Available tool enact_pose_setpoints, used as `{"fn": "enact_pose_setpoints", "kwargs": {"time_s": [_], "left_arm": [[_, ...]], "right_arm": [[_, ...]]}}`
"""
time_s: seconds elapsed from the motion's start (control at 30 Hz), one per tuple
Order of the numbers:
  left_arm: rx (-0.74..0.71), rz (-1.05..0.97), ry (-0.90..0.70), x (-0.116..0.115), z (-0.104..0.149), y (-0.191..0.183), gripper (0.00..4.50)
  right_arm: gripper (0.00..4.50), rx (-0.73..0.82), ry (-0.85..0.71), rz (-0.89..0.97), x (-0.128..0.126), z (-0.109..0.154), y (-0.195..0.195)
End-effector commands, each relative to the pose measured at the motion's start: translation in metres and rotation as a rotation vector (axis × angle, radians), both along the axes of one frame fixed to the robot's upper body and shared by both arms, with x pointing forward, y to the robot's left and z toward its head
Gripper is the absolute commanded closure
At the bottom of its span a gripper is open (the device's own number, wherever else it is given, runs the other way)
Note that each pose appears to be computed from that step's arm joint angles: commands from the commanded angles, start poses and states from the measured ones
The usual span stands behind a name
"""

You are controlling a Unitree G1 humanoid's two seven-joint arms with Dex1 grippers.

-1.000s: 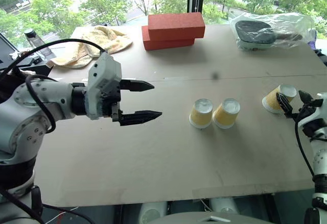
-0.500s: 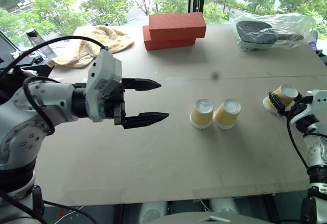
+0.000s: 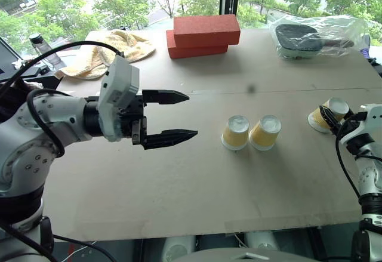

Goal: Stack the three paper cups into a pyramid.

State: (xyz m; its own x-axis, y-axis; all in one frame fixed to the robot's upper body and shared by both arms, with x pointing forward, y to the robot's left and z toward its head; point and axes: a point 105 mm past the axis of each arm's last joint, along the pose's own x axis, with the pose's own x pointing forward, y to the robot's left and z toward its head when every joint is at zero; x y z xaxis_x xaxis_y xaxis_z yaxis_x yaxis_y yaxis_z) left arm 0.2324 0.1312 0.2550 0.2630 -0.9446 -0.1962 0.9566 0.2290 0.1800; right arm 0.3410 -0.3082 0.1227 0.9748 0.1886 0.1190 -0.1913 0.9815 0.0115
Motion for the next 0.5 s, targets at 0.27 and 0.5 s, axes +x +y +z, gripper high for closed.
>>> {"fn": "enact_pose_setpoints", "kwargs": {"time_s": [0.27, 0.5], "left_arm": [[0.028, -0.008, 0.049, -0.011, -0.017, 0.013, 0.00], [0.023, -0.048, 0.050, -0.015, -0.019, 0.008, 0.00]], "right_arm": [[2.27, -0.057, -0.190, 0.513, -0.028, 0.093, 0.109], [2.27, -0.101, -0.059, 0.818, -0.053, 0.090, 0.169]]}}
